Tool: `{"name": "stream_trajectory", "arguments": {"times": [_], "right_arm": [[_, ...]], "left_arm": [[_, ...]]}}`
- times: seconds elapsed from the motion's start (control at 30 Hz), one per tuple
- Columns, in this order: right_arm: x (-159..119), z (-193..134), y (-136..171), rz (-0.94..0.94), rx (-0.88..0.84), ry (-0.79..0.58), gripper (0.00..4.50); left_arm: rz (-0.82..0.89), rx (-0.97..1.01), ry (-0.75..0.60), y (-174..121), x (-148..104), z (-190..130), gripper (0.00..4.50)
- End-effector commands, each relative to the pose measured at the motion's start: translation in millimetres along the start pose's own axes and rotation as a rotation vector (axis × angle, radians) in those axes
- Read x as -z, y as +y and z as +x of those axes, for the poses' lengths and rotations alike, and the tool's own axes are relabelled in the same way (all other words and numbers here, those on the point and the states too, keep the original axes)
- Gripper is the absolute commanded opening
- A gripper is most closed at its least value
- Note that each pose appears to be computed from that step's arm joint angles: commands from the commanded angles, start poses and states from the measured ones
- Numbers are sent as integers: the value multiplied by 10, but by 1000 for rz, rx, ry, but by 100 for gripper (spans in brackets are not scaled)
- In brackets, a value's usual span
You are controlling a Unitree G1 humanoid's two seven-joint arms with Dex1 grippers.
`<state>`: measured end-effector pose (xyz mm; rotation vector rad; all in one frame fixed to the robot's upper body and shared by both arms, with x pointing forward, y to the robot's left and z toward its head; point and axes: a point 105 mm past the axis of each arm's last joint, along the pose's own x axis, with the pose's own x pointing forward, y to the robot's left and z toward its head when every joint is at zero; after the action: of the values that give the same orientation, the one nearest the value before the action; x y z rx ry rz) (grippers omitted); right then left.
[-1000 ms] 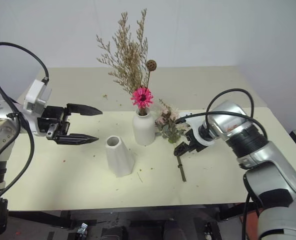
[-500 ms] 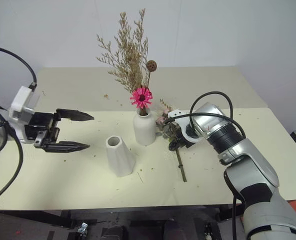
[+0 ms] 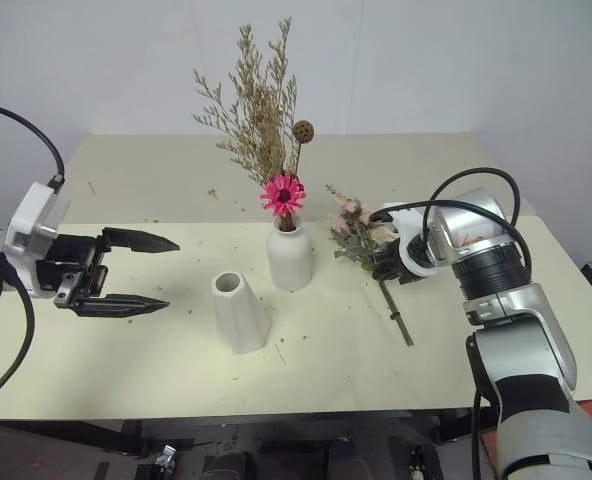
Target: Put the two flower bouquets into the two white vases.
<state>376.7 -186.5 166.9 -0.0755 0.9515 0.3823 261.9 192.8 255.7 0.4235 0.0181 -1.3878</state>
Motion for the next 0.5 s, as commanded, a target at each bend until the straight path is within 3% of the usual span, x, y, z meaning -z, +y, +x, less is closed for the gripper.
{"name": "stream_trajectory", "arguments": {"times": [0.03, 0.2, 0.27, 0.33, 0.5], "right_arm": [[-169, -284, -155, 52, 52, -123, 18], [-742, -782, -337, 102, 58, -645, 18], [-930, -1070, -245, 88, -30, -906, 18], [-967, -1287, -114, 53, -161, -1078, 18], [-890, -1625, 333, -113, -491, -1277, 18]], "left_arm": [[41, 7, -5, 9, -100, -24, 450], [3, 43, 2, -30, -41, -5, 450], [-9, 55, 4, -45, -12, 13, 450], [-11, 58, 1, -45, -14, 23, 450], [-14, 52, 4, -43, -34, 5, 450]]}}
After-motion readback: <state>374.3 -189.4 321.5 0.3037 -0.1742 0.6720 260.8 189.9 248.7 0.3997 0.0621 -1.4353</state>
